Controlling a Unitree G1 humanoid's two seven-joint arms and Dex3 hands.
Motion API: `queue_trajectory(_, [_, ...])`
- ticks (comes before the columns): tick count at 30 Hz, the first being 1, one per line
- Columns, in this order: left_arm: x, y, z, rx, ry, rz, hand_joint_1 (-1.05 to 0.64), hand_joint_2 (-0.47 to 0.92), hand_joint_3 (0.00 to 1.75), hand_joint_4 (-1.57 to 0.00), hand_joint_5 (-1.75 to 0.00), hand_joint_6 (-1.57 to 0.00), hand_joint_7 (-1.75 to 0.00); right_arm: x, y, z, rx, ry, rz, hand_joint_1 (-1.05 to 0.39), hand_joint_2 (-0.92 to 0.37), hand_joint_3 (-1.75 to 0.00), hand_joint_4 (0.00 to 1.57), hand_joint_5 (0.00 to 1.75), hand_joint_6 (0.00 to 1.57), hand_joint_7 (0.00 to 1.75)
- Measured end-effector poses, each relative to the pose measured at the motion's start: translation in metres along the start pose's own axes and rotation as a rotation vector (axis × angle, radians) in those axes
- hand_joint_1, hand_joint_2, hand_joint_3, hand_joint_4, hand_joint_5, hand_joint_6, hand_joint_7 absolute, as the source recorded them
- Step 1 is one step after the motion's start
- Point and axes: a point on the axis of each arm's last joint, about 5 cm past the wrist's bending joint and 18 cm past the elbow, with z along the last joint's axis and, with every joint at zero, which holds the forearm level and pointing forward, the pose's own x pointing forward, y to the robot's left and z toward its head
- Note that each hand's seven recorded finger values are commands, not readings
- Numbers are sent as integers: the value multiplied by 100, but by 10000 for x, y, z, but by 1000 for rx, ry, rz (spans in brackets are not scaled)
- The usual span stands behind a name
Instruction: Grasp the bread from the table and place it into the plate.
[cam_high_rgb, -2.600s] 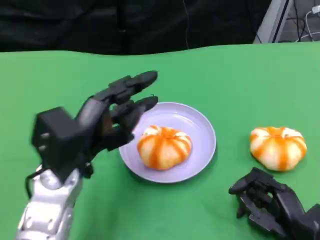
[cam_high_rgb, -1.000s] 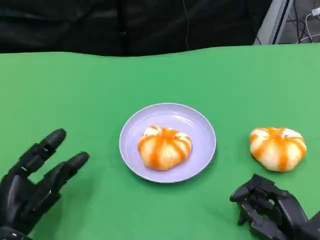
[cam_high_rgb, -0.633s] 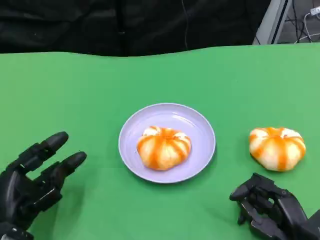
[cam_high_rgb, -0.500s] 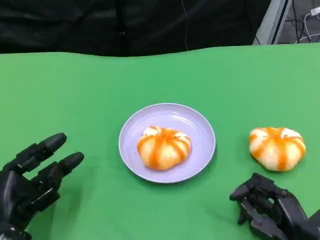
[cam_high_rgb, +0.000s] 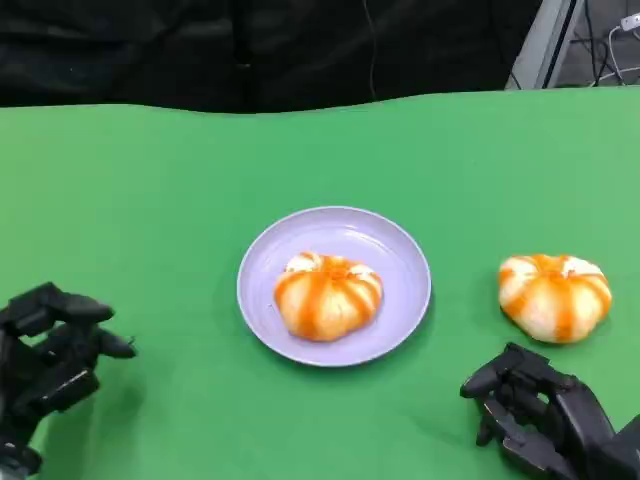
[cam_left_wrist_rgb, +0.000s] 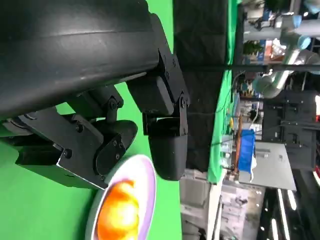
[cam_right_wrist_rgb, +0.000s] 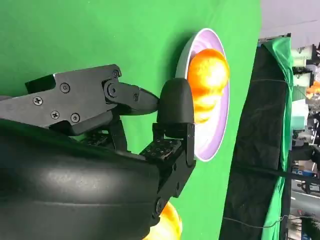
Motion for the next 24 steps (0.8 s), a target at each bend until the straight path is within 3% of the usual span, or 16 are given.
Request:
queue_trajectory(11, [5, 5, 8, -1, -4, -3, 7, 56, 120, -98, -166, -97, -137, 3, -5, 0, 0, 1, -3, -29, -92, -47, 62, 175, 64, 130])
queue_trajectory(24, [-9, 7, -16, 25, 22, -9, 7, 52, 123, -97, -161, -99, -133, 2, -26, -2, 8, 1, -5, -29, -92, -47, 62, 175, 64, 130])
